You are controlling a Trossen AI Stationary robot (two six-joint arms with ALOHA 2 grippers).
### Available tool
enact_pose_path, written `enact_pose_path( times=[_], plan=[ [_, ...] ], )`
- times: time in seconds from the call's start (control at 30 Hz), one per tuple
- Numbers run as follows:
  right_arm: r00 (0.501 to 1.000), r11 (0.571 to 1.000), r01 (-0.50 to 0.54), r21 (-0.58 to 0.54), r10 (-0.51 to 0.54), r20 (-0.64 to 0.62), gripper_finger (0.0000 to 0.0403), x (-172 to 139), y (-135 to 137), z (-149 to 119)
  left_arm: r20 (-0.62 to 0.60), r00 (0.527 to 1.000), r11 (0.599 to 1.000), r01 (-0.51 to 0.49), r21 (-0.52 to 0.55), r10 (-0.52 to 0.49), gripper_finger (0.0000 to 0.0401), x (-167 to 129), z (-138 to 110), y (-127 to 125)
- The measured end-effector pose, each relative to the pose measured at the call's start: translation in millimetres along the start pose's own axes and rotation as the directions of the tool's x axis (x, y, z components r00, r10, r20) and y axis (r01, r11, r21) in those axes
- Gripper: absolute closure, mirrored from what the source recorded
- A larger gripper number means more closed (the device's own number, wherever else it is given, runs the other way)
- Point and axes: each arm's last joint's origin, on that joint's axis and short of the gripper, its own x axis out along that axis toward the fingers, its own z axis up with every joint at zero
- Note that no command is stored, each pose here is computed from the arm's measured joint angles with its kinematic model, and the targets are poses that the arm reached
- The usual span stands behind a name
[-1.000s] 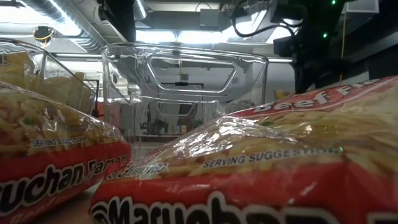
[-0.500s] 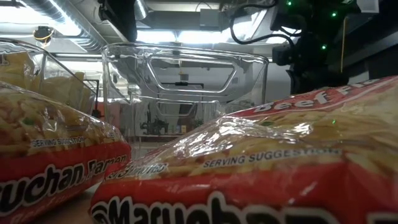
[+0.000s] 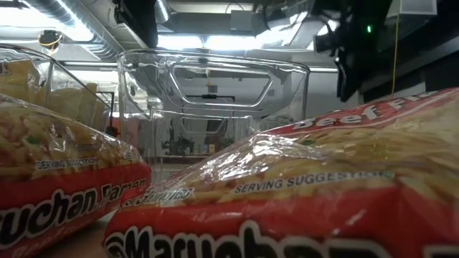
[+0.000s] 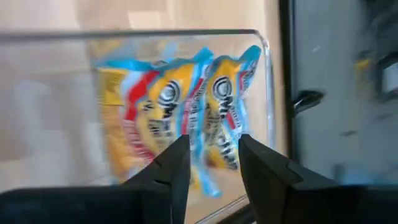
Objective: Sort Maruchan noodles
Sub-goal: Put the blue noodle pack into the right transparent bin
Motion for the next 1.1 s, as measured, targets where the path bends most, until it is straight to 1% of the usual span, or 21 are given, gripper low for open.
enact_pose_path(
  times=[0.07, 0.1, 0.13, 0.17, 0.2, 0.27, 0.3, 0.33, 0.37, 0.4, 0.43, 0.47, 0.53, 0.6, 0.63, 0.67, 0.7, 0.87, 1.0, 1.03, 1.1],
  plan=[
    [0.992, 0.985, -0.124, 0.118, 0.124, 0.01, 0.0268, -13.6, -3.6, 4.7, 0.0, 1.0, 1.0, 0.0, -0.001, 0.0, 0.0332, 0.1, 0.1, 0.0],
    [0.978, 0.96, -0.21, 0.184, 0.209, 0.025, 0.0267, -20.3, -4.5, 7.5, 0.0, 1.0, 1.0, 0.0, -0.001, 0.0, 0.0332, 0.1, 0.0, -0.1],
    [0.951, 0.919, -0.308, 0.245, 0.307, 0.042, 0.0267, -26.8, -4.6, 10.3, 0.0, 1.0, 1.0, 0.0, -0.001, 0.0, 0.0332, 0.0, 0.0, 0.0],
    [0.912, 0.863, -0.404, 0.302, 0.405, 0.063, 0.0267, -32.6, -4.2, 13.2, 0.0, 1.0, 1.0, 0.0, -0.001, 0.0, 0.0332, 0.0, 0.0, 0.0],
    [0.86, 0.792, -0.498, 0.353, 0.502, 0.087, 0.0267, -37.8, -3.1, 16.1, 0.0, 1.0, 1.0, 0.0, -0.001, 0.0, 0.0332, 0.1, 0.1, 0.0],
    [0.717, 0.621, -0.666, 0.414, 0.686, 0.126, 0.0267, -47.1, 4.1, 20.9, 0.0, 1.0, 1.0, 0.0, -0.001, 0.0, 0.0332, 0.1, 0.0, 0.0],
    [0.644, 0.546, -0.729, 0.413, 0.752, 0.142, 0.0267, -51.5, 9.3, 23.3, 0.0, 1.0, 1.0, 0.0, -0.001, 0.0, 0.0332, 0.0, 0.0, 0.0],
    [0.582, 0.49, -0.777, 0.395, 0.799, 0.154, 0.0267, -56.3, 15.2, 25.4, 0.0, 1.0, 1.0, 0.0, -0.001, 0.0, 0.0332, 0.0, 0.0, 0.1],
    [0.537, 0.457, -0.812, 0.362, 0.828, 0.16, 0.0267, -61.7, 22.4, 26.9, 0.0, 1.0, 1.0, 0.0, -0.001, 0.0, 0.0332, 0.0, 0.0, 0.1],
    [0.514, 0.446, -0.834, 0.324, 0.842, 0.165, 0.0267, -67.0, 30.7, 28.1, 0.0, 1.0, 1.0, 0.0, -0.001, 0.0, 0.0332, 0.0, 0.0, 0.0],
    [0.51, 0.449, -0.844, 0.293, 0.841, 0.18, 0.0267, -70.6, 39.0, 30.9, 0.0, 1.0, 1.0, 0.0, -0.001, 0.0, 0.0332, 0.1, 0.0, -0.1],
    [0.527, 0.473, -0.842, 0.258, 0.824, 0.209, 0.0267, -73.7, 47.4, 34.3, 0.0, 1.0, 1.0, 0.0, -0.002, 0.0, 0.0332, 0.0, 0.0, 0.1],
    [0.598, 0.56, -0.801, 0.21, 0.756, 0.265, 0.0267, -77.2, 64.9, 39.4, 0.0, 1.0, 1.0, -0.001, -0.002, 0.001, 0.0332, 0.0, 0.0, 0.0],
    [0.687, 0.662, -0.722, 0.202, 0.65, 0.324, 0.0267, -76.5, 80.0, 44.4, 0.0, 1.0, 1.0, 0.0, -0.002, 0.0, 0.0332, 0.1, 0.1, 0.0],
    [0.728, 0.706, -0.677, 0.206, 0.604, 0.323, 0.0267, -72.9, 88.2, 45.9, 0.0, 1.0, 1.0, -0.001, -0.002, 0.001, 0.0332, 0.1, 0.1, 0.0],
    [0.761, 0.74, -0.639, 0.21, 0.568, 0.313, 0.0267, -68.4, 95.6, 47.3, 0.001, 1.0, 1.0, -0.001, -0.003, 0.001, 0.0332, 0.0, 0.0, 0.0],
    [0.783, 0.762, -0.612, 0.209, 0.548, 0.294, 0.0267, -63.7, 103.5, 48.2, 0.0, 1.0, 1.0, -0.001, -0.002, 0.001, 0.0332, 0.1, 0.0, 0.1],
    [0.847, 0.826, -0.531, 0.189, 0.512, 0.145, 0.0267, -34.1, 137.1, 51.9, -0.003, 1.0, 1.0, -0.002, 0.001, 0.002, 0.0332, 0.0, -0.3, 0.2],
    [0.91, 0.881, -0.411, 0.235, 0.413, 0.042, 0.0267, -10.0, 149.1, 51.4, -0.01, 1.0, 1.0, 0.004, 0.001, -0.004, 0.0332, -0.1, -0.7, 0.0],
    [0.917, 0.889, -0.391, 0.238, 0.399, 0.014, 0.0267, -4.7, 150.0, 51.3, -0.014, 1.0, 1.0, 0.01, 0.004, -0.01, 0.0332, -0.3, -1.2, -0.6],
    [0.911, 0.886, -0.395, 0.242, 0.412, -0.018, 0.0267, 2.8, 154.1, 52.5, -0.021, 1.0, 1.0, 0.014, 0.009, -0.014, 0.0332, -0.5, -2.0, -1.1]
  ],
)
